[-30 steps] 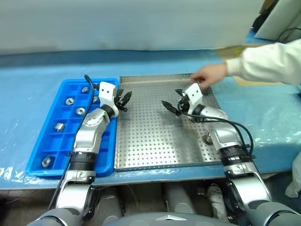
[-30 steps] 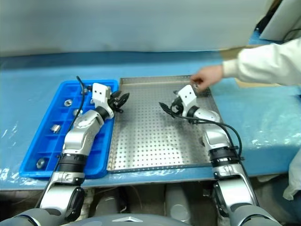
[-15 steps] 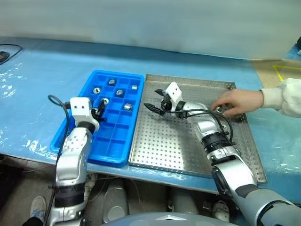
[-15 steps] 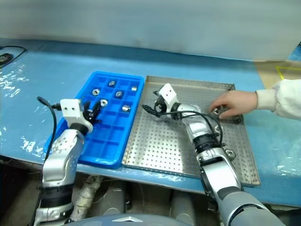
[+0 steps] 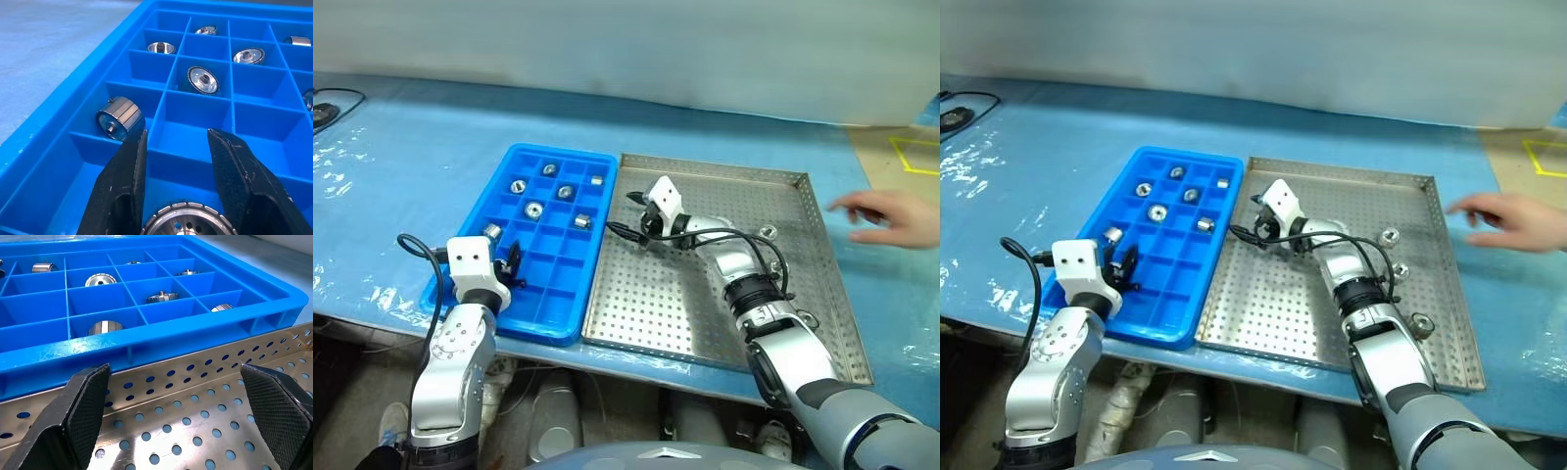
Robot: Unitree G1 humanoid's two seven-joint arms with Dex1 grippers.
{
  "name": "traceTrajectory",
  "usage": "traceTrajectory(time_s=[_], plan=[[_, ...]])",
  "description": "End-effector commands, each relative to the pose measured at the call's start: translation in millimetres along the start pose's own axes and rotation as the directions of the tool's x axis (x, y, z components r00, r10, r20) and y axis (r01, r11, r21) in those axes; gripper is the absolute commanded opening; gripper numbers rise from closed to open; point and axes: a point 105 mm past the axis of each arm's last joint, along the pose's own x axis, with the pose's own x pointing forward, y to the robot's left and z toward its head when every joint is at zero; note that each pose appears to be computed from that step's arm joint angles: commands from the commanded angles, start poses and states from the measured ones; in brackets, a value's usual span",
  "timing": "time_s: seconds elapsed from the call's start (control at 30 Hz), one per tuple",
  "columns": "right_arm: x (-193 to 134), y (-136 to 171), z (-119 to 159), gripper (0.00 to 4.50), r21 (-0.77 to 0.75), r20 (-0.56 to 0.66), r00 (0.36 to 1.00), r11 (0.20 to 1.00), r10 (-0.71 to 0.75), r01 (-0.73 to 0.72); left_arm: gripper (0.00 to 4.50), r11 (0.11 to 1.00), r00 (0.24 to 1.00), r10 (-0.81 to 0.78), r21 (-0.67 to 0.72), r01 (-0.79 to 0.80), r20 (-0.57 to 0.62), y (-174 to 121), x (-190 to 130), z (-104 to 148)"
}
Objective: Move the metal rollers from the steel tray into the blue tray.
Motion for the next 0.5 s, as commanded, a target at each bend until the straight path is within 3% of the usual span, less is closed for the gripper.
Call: traceTrajectory(time_s=[0.03,0.2,0.37,0.5], plan=[[-2,-4,10,4.5,-0.028,0.037,0.999,1.0,-0.012,0.013,2.63,0.999,0.999,-0.043,-0.002,0.043,-0.013,-8,1,-1],[-11,-14,10,4.5,-0.03,0.037,0.998,0.998,-0.06,0.061,4.16,0.986,0.985,-0.169,0.003,0.169,0.046,-23,21,16],[-36,-36,15,4.5,-0.026,0.055,0.983,0.984,-0.177,0.179,4.16,0.894,0.882,-0.449,0.069,0.443,0.146,-61,48,51],[-72,-60,13,4.5,-0.039,0.035,0.947,0.946,-0.32,0.321,4.16,0.81,0.796,-0.586,0.12,0.574,0.15,-91,69,58]])
